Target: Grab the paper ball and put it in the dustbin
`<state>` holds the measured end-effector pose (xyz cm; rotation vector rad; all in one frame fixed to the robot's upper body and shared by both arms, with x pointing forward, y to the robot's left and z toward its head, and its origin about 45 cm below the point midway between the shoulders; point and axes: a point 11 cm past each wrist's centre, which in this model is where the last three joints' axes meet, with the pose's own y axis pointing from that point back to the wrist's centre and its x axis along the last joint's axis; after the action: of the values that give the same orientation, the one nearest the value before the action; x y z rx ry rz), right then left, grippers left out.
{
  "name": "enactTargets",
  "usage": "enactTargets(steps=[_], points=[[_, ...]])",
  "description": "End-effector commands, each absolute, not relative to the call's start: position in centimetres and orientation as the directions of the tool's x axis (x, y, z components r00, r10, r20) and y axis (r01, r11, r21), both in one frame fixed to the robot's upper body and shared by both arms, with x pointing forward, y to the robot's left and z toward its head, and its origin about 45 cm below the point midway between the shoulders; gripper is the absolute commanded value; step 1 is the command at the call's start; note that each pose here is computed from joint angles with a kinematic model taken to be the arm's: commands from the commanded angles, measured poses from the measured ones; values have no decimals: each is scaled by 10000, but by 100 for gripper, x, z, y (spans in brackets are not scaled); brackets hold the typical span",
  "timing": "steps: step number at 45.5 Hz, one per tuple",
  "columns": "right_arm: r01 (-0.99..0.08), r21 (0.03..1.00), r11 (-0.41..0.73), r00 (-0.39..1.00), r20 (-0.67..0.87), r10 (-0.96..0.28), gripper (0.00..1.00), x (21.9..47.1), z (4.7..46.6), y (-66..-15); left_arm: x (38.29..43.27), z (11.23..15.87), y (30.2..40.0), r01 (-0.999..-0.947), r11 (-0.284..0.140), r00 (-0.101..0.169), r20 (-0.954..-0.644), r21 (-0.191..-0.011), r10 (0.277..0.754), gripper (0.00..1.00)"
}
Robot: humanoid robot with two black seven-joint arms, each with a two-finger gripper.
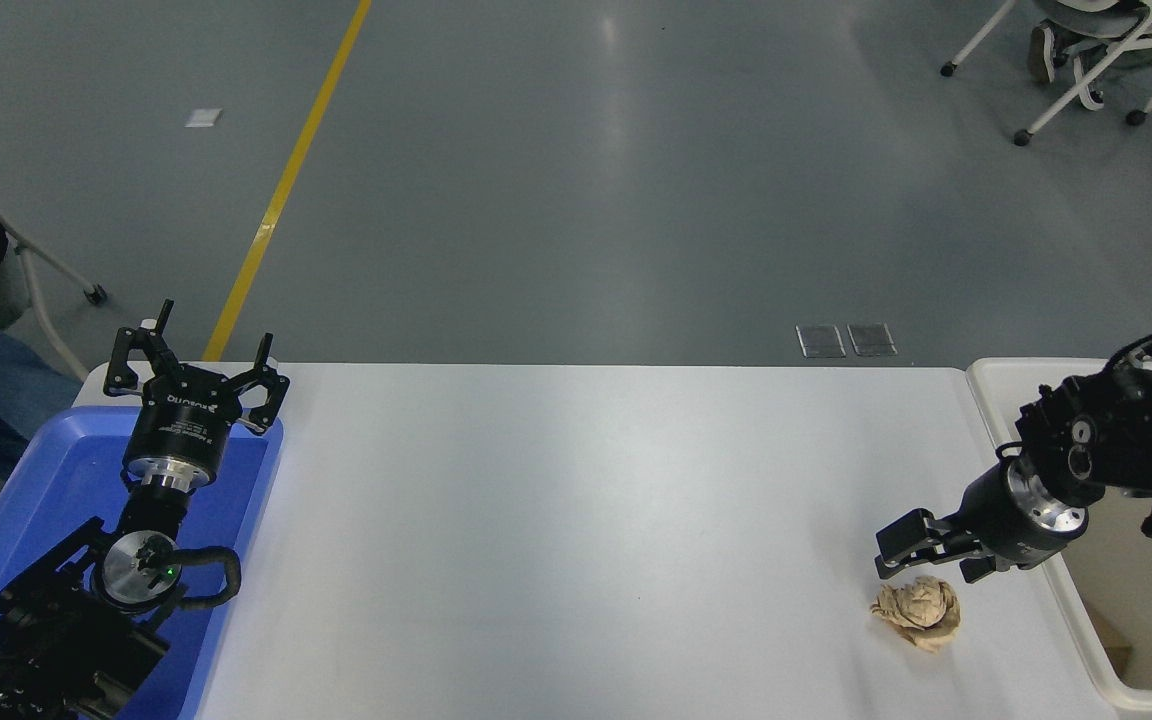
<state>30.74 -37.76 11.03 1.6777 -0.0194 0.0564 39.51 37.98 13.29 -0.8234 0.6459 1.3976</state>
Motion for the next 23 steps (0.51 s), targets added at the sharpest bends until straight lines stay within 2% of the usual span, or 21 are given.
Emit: enactTargets(steps=[1,8,11,15,20,22,23], points=[[-715,9936,-874,9973,726,96,100,2966,859,-3890,3951,1329,3798,-9931,-135,869,-8076,-1166,5834,100],[-1154,9906,-732,9933,1151,-90,100,2967,752,-3966,3951,1329,3798,-9931,-135,869,-8076,-1166,5834,100],[-1330,9883,-749,9911,1320,-184,96,2967,711,-3970,3951,1328,3796,-9932,-123,869,-8076,-1157,5834,100],[-1294,9879,-851,9916,1282,-198,75,2935,656,-3928,3951,1330,3797,-9930,-127,883,-8077,-1178,5829,100],[-1288,9880,-848,9916,1275,-199,25,2924,642,-3929,3951,1330,3797,-9930,-127,884,-8077,-1178,5829,100],[-1291,9879,-859,9916,1279,-192,22,2927,645,-3924,3951,1330,3797,-9930,-127,884,-8077,-1178,5829,100],[-1322,9873,-880,9912,1309,-198,15,2940,654,-3919,3956,1336,3795,-9928,-123,898,-8076,-1192,5829,100]])
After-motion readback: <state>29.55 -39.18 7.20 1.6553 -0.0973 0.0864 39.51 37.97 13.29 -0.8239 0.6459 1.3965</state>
